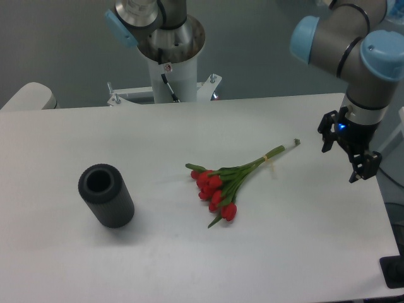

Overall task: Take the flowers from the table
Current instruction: 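Move the open gripper over the stems of the red tulip bouquet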

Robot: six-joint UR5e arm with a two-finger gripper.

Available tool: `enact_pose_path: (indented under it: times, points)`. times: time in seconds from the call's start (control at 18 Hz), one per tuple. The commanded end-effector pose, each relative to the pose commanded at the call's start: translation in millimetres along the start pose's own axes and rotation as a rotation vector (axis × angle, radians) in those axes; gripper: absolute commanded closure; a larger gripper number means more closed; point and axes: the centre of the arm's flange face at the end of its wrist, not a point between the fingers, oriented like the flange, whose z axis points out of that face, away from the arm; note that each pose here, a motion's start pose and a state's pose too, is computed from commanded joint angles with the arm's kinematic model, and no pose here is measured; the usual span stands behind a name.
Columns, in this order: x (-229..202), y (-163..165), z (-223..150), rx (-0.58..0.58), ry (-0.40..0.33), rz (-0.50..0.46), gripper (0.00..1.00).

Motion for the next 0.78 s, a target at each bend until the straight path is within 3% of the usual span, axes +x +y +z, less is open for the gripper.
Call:
enact_pose_path:
  times: [0.28, 0.78]
  points:
    - [4.5, -0.9, 4.7, -0.003, -0.004, -0.010, 0.00]
    - [29.8, -23.2, 46.7, -0.007, 0.041, -0.201, 0.00]
